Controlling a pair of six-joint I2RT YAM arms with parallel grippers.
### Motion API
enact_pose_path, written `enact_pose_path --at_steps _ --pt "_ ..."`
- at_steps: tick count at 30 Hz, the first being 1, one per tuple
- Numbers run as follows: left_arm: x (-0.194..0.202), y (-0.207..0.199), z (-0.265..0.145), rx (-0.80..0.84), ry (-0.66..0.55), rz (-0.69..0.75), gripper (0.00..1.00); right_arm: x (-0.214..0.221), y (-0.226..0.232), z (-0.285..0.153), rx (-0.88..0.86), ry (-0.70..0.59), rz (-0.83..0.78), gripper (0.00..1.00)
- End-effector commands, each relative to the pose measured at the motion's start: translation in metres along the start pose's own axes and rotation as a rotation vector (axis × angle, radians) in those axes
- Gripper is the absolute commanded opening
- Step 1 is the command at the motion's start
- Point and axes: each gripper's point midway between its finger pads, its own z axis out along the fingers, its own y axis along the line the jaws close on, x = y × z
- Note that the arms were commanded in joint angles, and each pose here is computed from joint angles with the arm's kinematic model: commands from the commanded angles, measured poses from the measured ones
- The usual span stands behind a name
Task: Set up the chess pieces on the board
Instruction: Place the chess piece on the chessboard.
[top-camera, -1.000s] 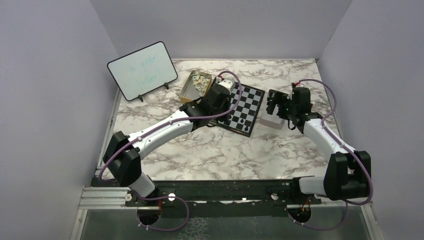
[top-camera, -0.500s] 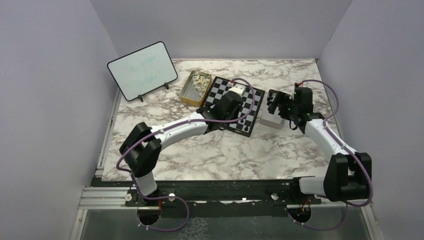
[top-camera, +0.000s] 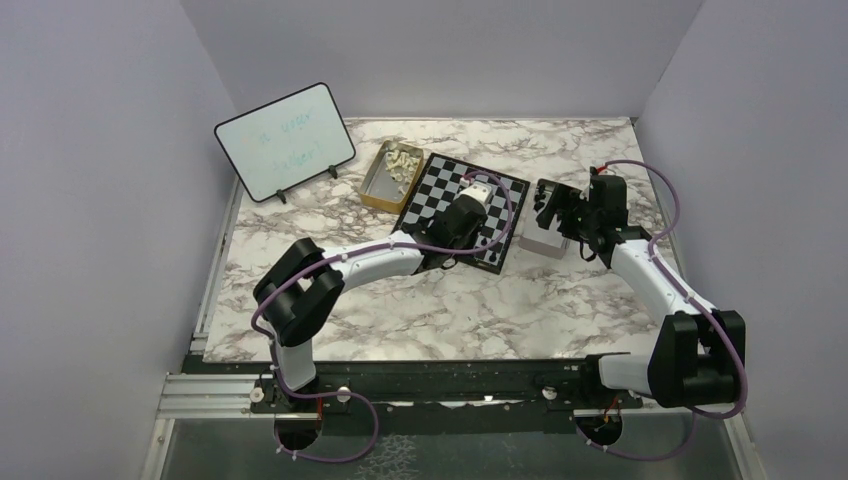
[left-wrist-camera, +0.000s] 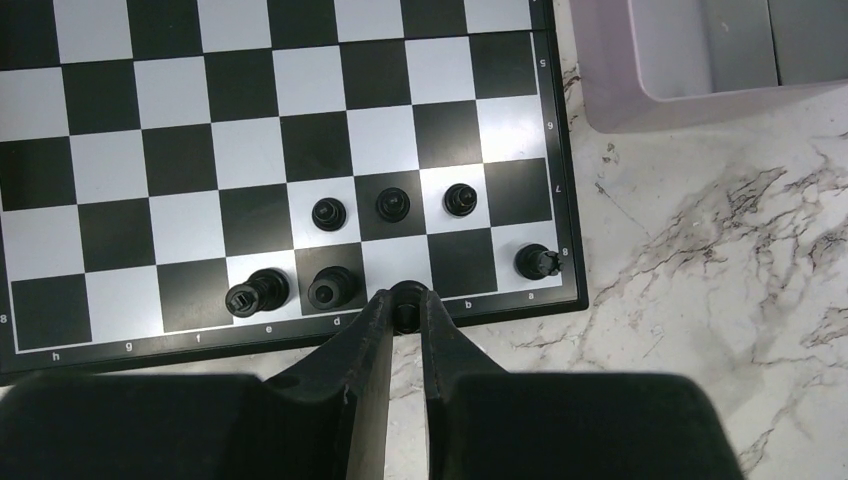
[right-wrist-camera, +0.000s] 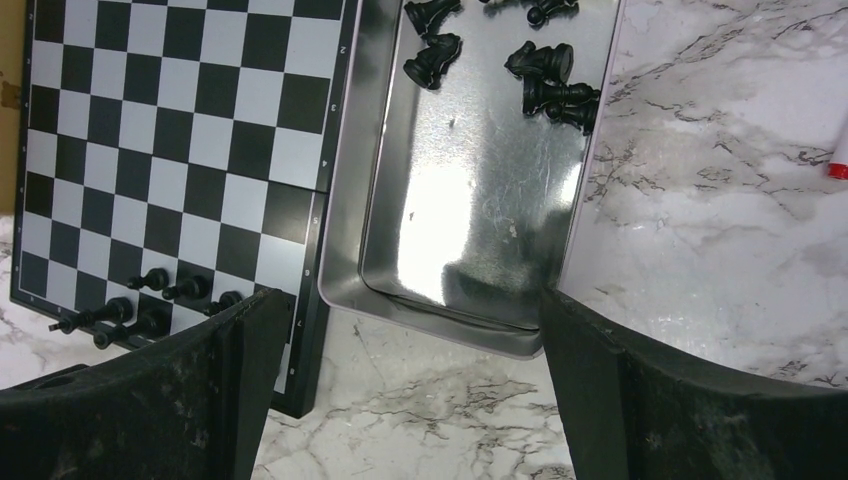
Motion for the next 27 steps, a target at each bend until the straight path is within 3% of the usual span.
enact_pose_path --at_steps 1,27 --pt "0.002 0.000 0.008 -0.010 -0.025 -0.002 0.15 -0.008 -0.001 -0.007 0.009 -0.021 0.005 1.00" --pt "0.012 0.002 0.028 -0.032 -0.020 0.026 0.17 -0.019 -0.001 -0.015 0.014 -0.065 -0.032 1.00"
